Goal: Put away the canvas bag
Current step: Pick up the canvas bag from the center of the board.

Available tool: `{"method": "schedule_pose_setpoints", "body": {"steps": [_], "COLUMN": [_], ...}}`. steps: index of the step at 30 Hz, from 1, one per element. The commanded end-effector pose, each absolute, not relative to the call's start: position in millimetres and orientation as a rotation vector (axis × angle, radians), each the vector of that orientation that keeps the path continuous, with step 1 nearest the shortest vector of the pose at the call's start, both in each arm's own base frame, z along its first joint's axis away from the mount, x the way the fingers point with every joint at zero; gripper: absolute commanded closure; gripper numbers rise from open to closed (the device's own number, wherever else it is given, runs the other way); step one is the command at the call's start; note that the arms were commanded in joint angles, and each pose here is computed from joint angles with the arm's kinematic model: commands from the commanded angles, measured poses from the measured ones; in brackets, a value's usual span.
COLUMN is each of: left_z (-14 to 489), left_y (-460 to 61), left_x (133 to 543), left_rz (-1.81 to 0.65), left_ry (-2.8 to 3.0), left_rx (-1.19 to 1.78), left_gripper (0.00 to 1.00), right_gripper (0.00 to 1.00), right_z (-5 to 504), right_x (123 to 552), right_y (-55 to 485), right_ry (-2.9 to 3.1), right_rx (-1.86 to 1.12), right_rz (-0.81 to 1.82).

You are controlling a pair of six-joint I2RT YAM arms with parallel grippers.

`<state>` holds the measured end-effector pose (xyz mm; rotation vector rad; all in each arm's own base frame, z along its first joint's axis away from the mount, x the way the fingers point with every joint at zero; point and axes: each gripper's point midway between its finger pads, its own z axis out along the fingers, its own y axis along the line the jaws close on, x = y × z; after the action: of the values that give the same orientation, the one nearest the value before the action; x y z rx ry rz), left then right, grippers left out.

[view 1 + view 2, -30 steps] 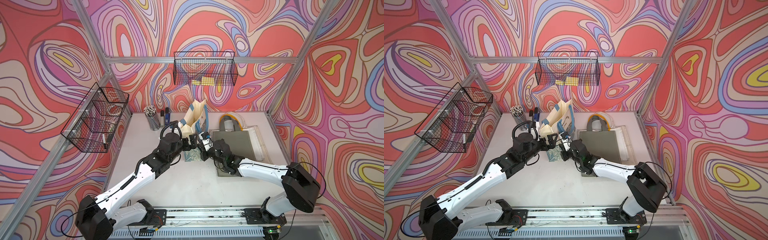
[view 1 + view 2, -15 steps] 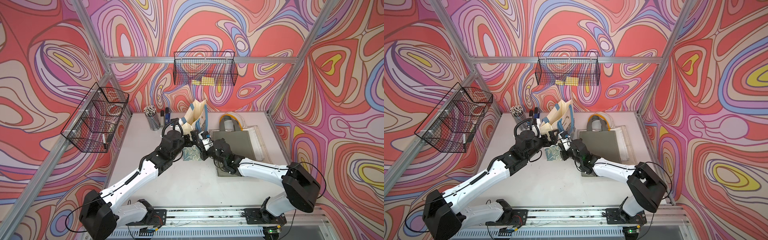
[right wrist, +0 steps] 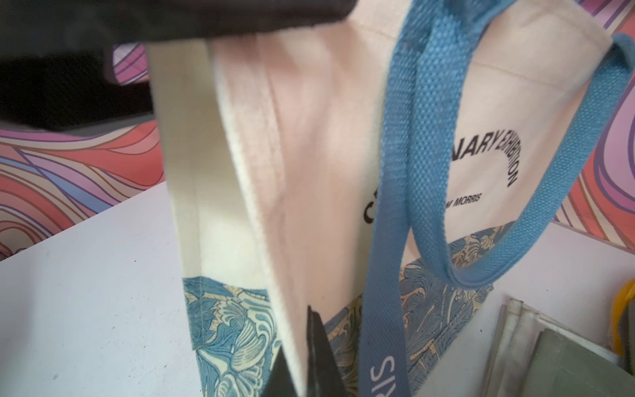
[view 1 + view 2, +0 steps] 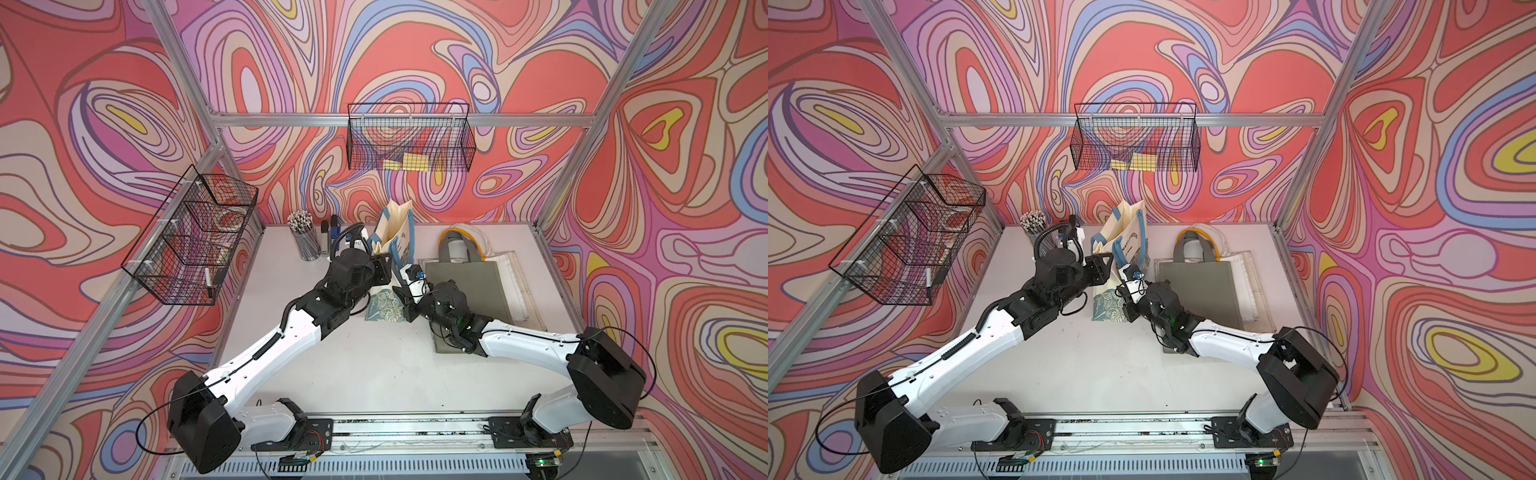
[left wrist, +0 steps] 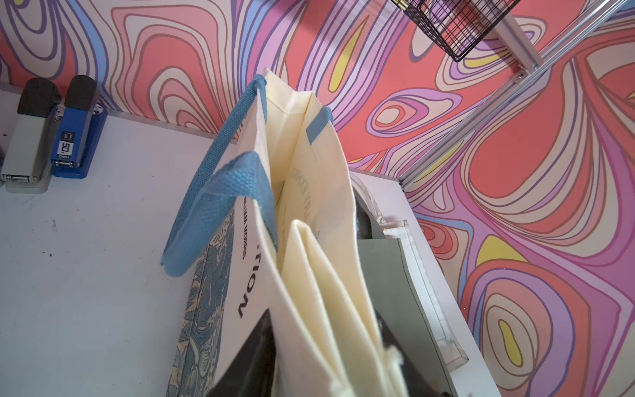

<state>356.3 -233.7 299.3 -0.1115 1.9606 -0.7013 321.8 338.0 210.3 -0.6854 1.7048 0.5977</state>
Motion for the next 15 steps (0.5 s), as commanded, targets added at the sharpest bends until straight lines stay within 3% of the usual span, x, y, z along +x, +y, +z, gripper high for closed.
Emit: {"method": "schedule_pose_setpoints", "body": {"steps": [1, 4, 8, 15], "left_z": [286.9, 296.0, 322.8, 371.2], "left_y": [-235.9, -237.4, -230.4, -215.2], "left_x": [361.0, 361.9, 363.8, 351.7], "left_rz": [-0.683, -0.691, -0.665, -0.637], "left_ry": [2.025, 2.018, 1.999, 1.945], "left_rx": [-0.109, -0.108, -0.147, -0.25], "left_gripper": [0.72, 1.0, 1.0, 1.0], "right_gripper": [0.91, 0.82, 0.6, 0.46], "right_z": [235.9, 240.5, 250.6, 254.5], "right_x": [314.3, 312.0, 312.2, 313.9], "right_y": [342.4, 341.7, 335.6, 316.8], "right_ry": [1.622, 1.628, 1.673, 1.707], "right_rx": [-0.698, -0.701, -0.67, -0.577], "right_rz": [0.642, 0.65, 0.64, 0.595]}}
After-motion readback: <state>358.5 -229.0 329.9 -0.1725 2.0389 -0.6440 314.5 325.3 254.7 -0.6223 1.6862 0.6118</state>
